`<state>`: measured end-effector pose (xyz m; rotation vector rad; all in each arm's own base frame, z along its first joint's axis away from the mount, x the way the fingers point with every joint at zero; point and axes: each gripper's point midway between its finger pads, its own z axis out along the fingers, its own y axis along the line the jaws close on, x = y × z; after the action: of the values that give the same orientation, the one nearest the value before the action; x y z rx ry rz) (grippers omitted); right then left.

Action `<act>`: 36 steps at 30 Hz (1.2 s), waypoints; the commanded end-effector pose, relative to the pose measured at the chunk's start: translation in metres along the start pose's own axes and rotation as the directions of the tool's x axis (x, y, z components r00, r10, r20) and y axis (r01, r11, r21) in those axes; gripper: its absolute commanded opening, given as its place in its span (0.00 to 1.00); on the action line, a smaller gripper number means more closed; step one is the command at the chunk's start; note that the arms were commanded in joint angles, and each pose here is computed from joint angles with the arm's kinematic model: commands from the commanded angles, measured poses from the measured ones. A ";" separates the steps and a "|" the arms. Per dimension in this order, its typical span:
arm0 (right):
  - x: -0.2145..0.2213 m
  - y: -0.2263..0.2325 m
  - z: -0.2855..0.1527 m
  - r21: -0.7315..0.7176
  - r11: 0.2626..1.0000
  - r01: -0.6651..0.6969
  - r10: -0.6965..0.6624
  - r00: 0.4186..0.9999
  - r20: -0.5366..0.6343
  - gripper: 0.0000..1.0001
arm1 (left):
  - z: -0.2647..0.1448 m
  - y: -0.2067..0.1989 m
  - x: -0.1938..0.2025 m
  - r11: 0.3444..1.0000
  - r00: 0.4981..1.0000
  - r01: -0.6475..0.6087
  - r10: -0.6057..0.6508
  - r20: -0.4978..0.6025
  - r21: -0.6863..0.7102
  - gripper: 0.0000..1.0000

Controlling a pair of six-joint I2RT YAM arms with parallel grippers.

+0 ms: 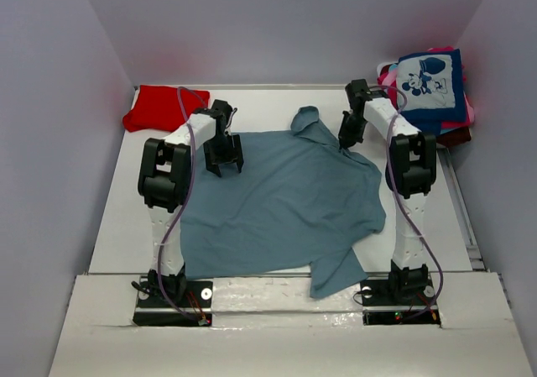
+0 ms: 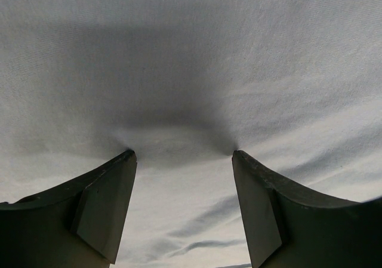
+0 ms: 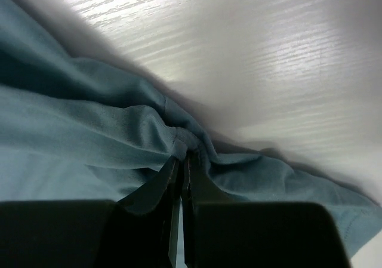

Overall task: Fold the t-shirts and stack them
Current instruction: Flatten out the tshirt

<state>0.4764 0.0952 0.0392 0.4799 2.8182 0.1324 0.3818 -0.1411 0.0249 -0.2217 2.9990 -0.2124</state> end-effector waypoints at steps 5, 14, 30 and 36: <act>-0.011 0.012 -0.067 -0.068 0.996 0.059 -0.054 0.996 0.078 0.08 | -0.001 -0.007 -0.007 1.000 1.000 -0.017 0.017 0.013 0.022 0.77; 0.015 0.035 -0.070 -0.098 0.984 0.148 -0.146 0.989 0.030 0.08 | -0.002 -0.006 -0.007 1.000 1.000 -0.019 0.018 0.014 0.020 0.76; 0.110 0.089 -0.053 -0.117 0.911 0.395 -0.408 0.904 -0.126 0.24 | 0.001 -0.006 -0.006 1.000 1.000 -0.018 0.018 0.009 0.021 0.76; 0.134 0.090 -0.042 -0.121 0.903 0.413 -0.429 0.887 -0.170 0.42 | 0.002 -0.006 -0.005 1.000 1.000 -0.019 0.019 0.004 0.021 0.76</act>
<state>0.3755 0.2255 0.0604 -0.1811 2.9955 0.2089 0.3820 -0.1418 0.0243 -0.2213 3.0002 -0.2171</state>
